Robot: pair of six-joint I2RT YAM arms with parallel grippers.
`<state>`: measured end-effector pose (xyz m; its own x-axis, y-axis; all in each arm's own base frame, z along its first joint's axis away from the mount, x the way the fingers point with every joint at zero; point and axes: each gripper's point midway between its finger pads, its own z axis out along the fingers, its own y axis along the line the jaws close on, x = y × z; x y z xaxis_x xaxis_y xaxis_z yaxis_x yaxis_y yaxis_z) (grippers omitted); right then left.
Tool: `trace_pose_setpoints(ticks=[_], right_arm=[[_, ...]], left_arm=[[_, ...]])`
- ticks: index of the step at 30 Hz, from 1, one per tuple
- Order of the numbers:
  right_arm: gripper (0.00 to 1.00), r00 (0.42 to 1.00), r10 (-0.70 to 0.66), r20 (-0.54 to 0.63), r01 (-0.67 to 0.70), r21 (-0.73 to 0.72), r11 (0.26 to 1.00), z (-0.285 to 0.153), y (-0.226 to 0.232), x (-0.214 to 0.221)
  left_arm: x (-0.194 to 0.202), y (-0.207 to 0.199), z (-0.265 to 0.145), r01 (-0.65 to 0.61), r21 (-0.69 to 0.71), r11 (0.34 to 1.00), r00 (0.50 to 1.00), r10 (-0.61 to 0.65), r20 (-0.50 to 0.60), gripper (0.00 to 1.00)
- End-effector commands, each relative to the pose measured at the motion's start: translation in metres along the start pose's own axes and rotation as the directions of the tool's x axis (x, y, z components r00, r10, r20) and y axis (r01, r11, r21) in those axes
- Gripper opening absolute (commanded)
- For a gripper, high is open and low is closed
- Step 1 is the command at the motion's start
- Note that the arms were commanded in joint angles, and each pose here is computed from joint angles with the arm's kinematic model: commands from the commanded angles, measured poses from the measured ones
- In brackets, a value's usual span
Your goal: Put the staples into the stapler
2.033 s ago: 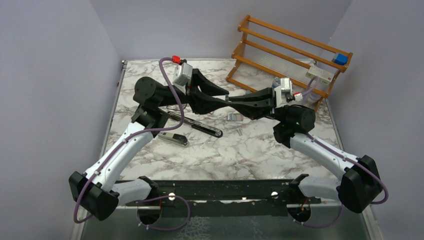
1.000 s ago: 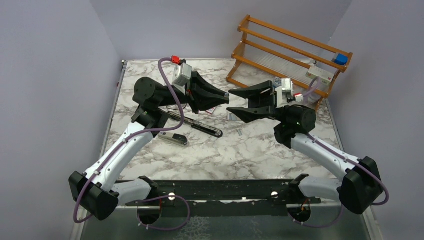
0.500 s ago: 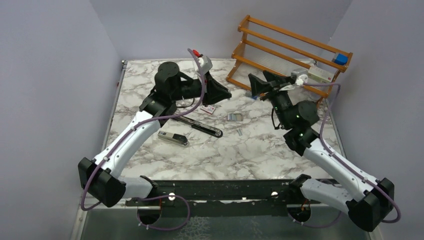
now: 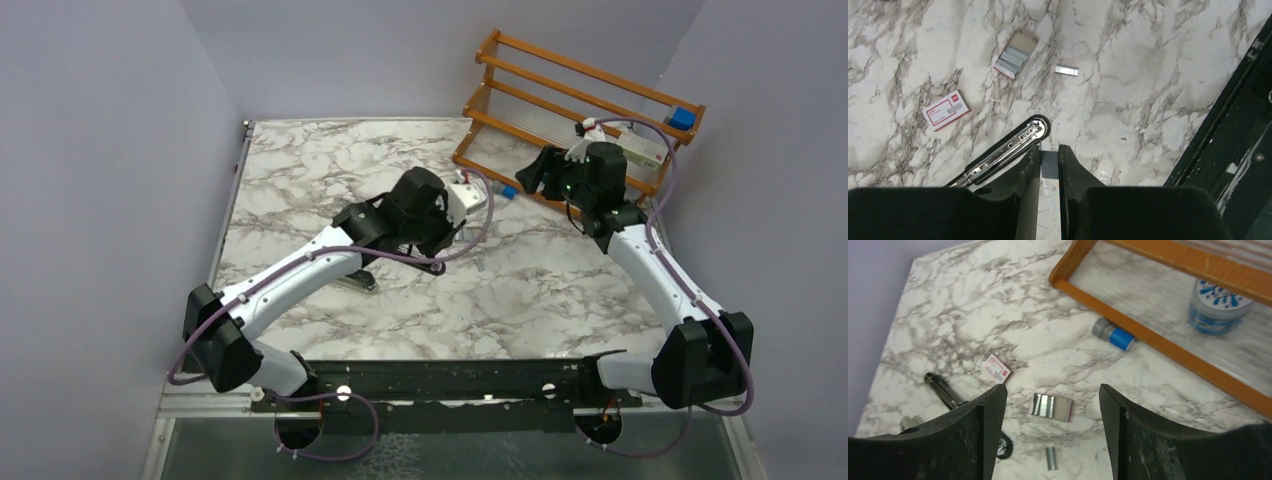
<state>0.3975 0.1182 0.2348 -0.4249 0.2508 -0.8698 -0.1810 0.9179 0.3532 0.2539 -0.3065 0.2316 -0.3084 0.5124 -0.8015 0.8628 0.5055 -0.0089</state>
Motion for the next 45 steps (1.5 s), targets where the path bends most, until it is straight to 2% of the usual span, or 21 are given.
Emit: trace_pose_setpoints(ticks=[1,8,13,16,21,27,38,45], right_arm=[[0.71,0.983,0.12,-0.138,-0.144,-0.176,0.974,-0.009,0.026,0.019],[0.73,0.996,0.089,-0.016,-0.09,-0.153,0.984,-0.027,0.021,0.002],[0.75,0.98,0.069,0.188,-0.054,-0.083,0.995,-0.06,0.013,-0.033],[0.76,0.964,0.061,0.258,-0.048,-0.059,0.997,-0.076,0.011,-0.046],[0.76,0.966,0.051,0.253,-0.029,-0.09,0.995,-0.08,0.018,-0.048],[0.76,0.975,0.085,0.207,-0.054,-0.151,0.987,-0.071,0.027,-0.04],[0.76,0.977,0.09,0.191,-0.057,-0.173,0.983,-0.067,0.031,-0.04],[0.77,0.975,0.079,0.205,-0.051,-0.141,0.989,-0.065,0.026,-0.045]], left_arm=[[0.047,-0.007,0.019,-0.193,-0.092,0.977,0.959,0.168,-0.23,0.0],[0.102,-0.047,0.059,-0.378,0.0,0.926,0.842,0.344,-0.416,0.0],[0.137,-0.059,0.077,-0.407,0.083,0.91,0.774,0.391,-0.498,0.0],[0.152,-0.066,0.083,-0.404,0.138,0.904,0.746,0.413,-0.522,0.0],[0.177,-0.075,0.089,-0.373,0.217,0.902,0.703,0.427,-0.568,0.01],[0.204,-0.07,0.096,-0.372,0.234,0.898,0.635,0.43,-0.641,0.01],[0.209,-0.081,0.097,-0.323,0.281,0.904,0.637,0.427,-0.642,0.2],[0.194,-0.083,0.095,-0.327,0.271,0.905,0.667,0.424,-0.613,0.3]])
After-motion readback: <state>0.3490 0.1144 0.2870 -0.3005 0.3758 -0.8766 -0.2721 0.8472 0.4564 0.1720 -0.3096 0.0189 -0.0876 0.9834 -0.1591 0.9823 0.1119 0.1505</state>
